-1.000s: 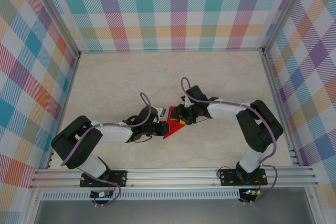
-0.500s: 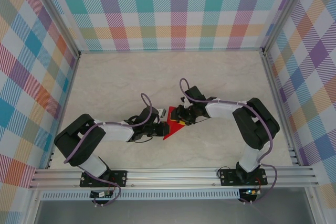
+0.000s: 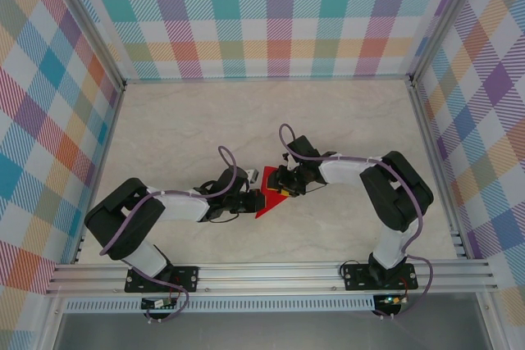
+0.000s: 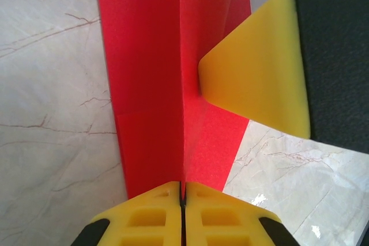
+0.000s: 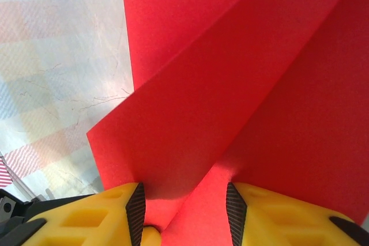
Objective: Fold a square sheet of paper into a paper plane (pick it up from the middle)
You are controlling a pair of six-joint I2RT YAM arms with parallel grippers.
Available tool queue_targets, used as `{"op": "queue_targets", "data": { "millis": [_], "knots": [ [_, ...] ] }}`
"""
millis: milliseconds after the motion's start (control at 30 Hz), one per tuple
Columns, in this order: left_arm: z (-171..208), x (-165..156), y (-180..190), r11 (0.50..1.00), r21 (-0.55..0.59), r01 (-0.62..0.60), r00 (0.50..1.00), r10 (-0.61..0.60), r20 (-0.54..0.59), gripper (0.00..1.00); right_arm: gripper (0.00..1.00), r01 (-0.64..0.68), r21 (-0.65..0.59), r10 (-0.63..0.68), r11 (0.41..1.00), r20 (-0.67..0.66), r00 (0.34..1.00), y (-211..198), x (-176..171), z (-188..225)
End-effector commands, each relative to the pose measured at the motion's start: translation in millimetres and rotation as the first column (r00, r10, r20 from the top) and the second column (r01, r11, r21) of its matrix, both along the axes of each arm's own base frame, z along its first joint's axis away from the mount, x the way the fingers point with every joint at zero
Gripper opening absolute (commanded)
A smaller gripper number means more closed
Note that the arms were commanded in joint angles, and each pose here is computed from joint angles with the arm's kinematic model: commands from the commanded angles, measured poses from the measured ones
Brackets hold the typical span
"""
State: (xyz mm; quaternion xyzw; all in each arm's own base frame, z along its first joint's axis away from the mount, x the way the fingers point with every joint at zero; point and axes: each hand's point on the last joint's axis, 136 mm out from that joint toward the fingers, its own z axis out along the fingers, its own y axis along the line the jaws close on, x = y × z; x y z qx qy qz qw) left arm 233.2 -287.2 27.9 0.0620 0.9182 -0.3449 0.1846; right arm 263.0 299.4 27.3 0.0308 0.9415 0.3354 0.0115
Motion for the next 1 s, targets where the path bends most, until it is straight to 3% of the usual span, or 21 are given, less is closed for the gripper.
{"op": "queue_targets", "data": {
  "millis": [0, 533, 800, 967],
  "knots": [
    [2, 1, -2, 0.999, -0.030, -0.015, 1.000, 0.015, 0.005, 0.08, 0.45, -0.006, -0.030, 0.005, 1.000, -0.005, 1.000, 0, 2, -4],
    [22, 1, 13, 0.998, 0.001, -0.061, 0.998, 0.061, -0.011, 0.32, 0.48, 0.002, -0.169, -0.015, 0.986, -0.077, 0.997, -18, -7, -30],
    [39, 13, 33, 0.983, -0.007, -0.184, 0.983, 0.184, 0.015, 0.33, 0.48, -0.002, -0.228, -0.025, 0.974, -0.116, 0.993, -26, -12, -41],
    [37, 21, 38, 0.964, -0.008, -0.264, 0.964, 0.264, 0.003, 0.28, 0.47, -0.012, -0.266, -0.025, 0.964, -0.136, 0.990, -30, -15, -46]
  ]
}}
